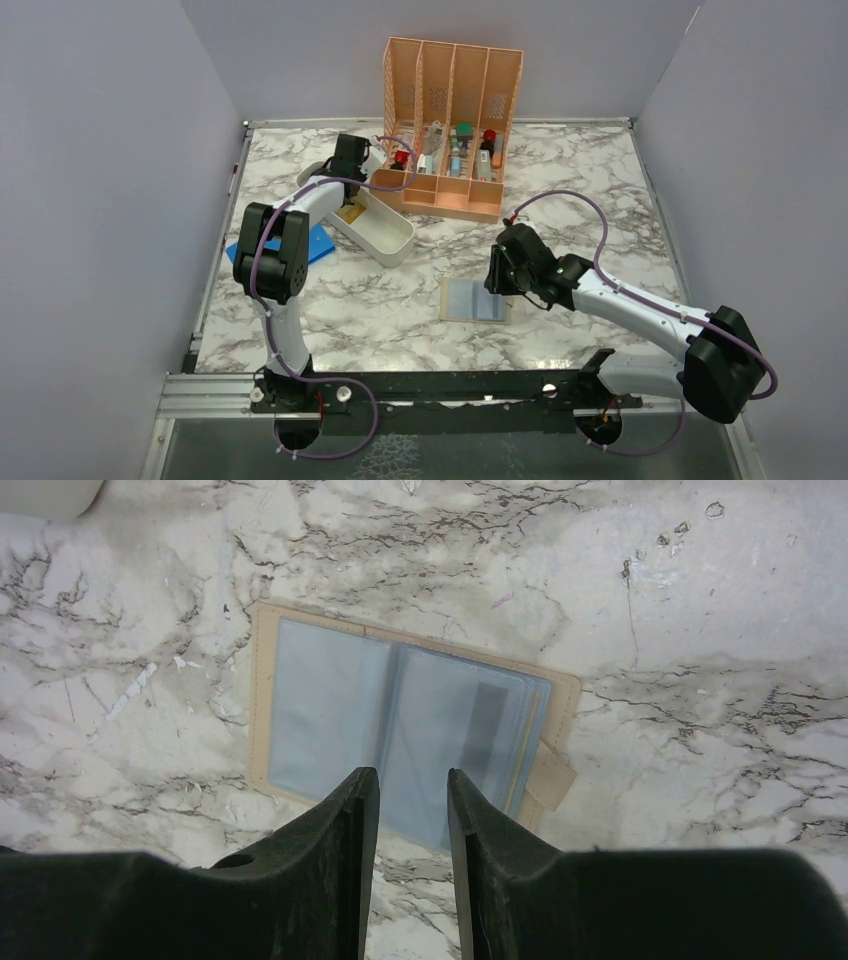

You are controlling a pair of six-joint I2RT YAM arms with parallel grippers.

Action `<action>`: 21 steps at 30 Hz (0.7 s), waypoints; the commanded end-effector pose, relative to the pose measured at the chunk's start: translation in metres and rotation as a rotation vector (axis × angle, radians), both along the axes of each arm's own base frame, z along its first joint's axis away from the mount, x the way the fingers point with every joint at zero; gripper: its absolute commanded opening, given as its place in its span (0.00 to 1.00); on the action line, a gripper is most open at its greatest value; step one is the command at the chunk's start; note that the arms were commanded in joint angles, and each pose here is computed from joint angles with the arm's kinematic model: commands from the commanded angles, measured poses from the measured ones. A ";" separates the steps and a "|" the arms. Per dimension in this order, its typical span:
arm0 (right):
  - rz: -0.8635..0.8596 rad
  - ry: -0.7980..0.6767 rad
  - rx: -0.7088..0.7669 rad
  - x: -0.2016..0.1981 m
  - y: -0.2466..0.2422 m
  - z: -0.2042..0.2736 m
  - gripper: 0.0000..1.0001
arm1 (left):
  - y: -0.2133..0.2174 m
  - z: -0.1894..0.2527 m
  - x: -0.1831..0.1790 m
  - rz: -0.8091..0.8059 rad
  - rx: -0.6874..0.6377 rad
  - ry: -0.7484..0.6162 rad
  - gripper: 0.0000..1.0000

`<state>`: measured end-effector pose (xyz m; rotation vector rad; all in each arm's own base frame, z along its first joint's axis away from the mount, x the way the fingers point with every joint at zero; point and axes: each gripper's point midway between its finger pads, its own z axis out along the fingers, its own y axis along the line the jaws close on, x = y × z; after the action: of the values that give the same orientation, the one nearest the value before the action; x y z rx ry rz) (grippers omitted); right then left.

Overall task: Put the credit cards into the card holder
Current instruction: Pick up the credit card from the storage box.

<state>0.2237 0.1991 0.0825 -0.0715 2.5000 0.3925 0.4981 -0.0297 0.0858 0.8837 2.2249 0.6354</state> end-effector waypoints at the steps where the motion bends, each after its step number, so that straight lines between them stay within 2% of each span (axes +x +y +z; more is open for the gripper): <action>1: 0.014 -0.026 0.037 0.007 0.008 0.010 0.37 | 0.003 0.027 0.009 0.007 0.004 -0.059 0.30; 11: 0.014 -0.027 0.033 0.007 0.007 0.009 0.37 | -0.002 0.033 0.009 0.002 -0.018 -0.049 0.26; 15: 0.013 -0.028 0.036 0.007 0.007 0.010 0.37 | -0.007 0.046 0.008 0.011 -0.073 -0.066 0.23; 17: 0.013 -0.030 0.038 0.006 0.006 0.011 0.37 | -0.015 0.052 0.007 0.005 -0.123 -0.064 0.17; 20: 0.012 -0.035 0.042 0.006 0.006 0.012 0.37 | -0.021 0.059 0.003 0.022 -0.183 -0.051 0.01; 21: 0.012 -0.035 0.042 0.005 0.005 0.013 0.37 | -0.023 0.062 0.001 0.029 -0.203 -0.047 0.00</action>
<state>0.2241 0.2011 0.0837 -0.0731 2.4972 0.4083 0.4945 -0.0401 0.0981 0.8518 2.2765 0.5365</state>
